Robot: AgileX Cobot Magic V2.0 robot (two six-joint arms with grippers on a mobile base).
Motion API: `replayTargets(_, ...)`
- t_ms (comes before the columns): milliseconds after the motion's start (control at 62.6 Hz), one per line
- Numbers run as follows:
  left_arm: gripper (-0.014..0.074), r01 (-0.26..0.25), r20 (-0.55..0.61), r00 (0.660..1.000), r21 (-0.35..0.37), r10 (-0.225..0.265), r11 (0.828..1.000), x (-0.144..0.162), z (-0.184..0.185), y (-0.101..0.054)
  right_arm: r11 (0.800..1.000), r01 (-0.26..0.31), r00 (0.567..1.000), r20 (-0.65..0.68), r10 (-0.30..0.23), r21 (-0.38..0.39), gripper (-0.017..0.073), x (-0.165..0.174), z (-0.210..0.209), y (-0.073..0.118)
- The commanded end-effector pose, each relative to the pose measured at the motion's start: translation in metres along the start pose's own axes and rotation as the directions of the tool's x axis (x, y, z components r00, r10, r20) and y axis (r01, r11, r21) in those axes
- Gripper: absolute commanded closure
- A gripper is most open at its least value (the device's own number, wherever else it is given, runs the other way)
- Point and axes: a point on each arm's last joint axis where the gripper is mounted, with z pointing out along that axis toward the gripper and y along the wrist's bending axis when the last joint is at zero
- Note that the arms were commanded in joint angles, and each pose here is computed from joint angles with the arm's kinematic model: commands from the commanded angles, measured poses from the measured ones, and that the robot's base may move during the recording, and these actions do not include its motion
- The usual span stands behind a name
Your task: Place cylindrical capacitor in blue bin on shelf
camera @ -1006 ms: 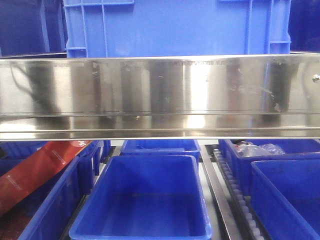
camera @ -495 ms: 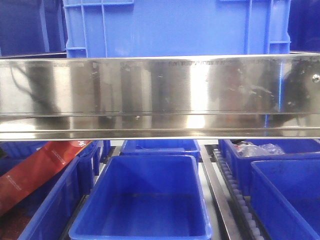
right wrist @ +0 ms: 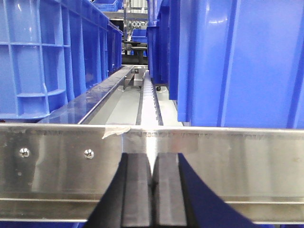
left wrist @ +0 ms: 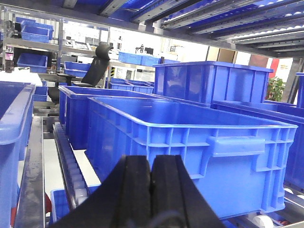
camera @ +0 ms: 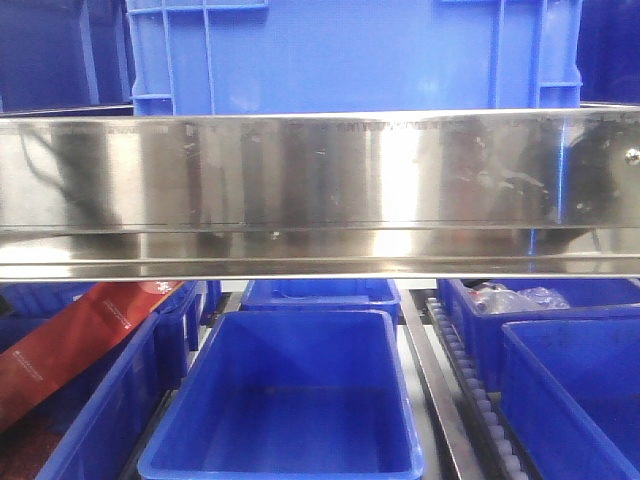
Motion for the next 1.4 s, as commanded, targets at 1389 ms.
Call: replayTargets(1389, 0.0705, -0.105, -0.115, 0.991, -0.372, 0.066, 0.922, 0.122, -0.051, 0.038, 1.0, -0.007, 0.999, 0.034, 0.007, 0.004, 0.0721, -0.003, 0.0, 0.0)
